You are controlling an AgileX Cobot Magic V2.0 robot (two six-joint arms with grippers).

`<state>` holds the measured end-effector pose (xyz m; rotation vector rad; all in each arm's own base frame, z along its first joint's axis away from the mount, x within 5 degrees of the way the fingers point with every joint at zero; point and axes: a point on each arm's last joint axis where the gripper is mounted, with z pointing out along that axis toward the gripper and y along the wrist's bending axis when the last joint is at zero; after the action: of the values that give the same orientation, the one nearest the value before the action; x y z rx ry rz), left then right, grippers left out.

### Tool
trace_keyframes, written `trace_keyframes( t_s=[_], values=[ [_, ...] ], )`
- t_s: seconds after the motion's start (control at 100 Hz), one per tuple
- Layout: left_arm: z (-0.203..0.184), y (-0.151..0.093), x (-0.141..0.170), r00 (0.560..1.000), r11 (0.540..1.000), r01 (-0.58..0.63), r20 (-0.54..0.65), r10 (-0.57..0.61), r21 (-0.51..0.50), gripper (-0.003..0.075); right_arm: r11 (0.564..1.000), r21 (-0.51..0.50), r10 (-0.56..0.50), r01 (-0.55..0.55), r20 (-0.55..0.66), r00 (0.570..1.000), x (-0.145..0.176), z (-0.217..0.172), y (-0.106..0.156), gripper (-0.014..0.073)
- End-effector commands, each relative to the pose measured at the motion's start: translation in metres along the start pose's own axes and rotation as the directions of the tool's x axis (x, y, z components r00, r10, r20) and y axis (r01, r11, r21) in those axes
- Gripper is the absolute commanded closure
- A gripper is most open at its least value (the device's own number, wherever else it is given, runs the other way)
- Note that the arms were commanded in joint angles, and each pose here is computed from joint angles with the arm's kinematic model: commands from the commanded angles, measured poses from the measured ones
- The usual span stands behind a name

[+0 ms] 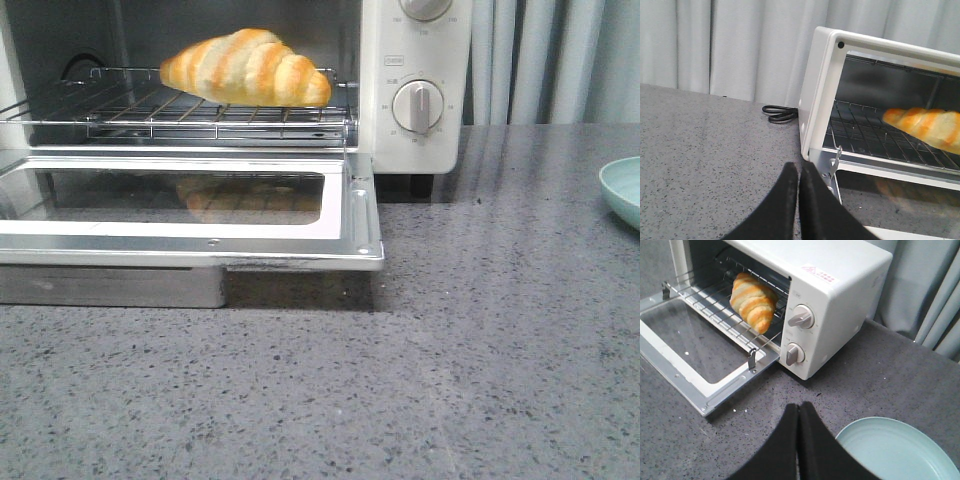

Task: Put bread in oven
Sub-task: 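Withdraw the right gripper from the oven back over the empty plate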

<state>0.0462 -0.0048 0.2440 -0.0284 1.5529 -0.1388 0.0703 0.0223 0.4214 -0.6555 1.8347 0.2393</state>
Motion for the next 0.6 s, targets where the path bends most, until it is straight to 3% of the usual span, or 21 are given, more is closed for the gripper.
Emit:
trace_keyframes(
  t_s=[0.0,0.28,0.59],
  values=[
    [-0.006,-0.001,-0.017,0.991,1.000,0.019,0.129,-0.020,0.014,0.0741,0.997,0.033,0.064,-0.066,0.053,0.997,0.001,-0.013,-0.019,0.0671],
    [-0.006,-0.001,-0.017,0.991,1.000,0.019,0.129,-0.020,0.014,0.0741,0.993,-0.046,0.114,-0.110,0.101,0.988,0.027,-0.024,-0.031,0.0671],
    [-0.006,-0.001,-0.017,0.991,1.000,0.019,0.129,-0.020,0.014,0.0741,0.976,0.057,0.205,-0.210,0.088,0.975,0.064,-0.028,-0.026,0.0671]
  ],
)
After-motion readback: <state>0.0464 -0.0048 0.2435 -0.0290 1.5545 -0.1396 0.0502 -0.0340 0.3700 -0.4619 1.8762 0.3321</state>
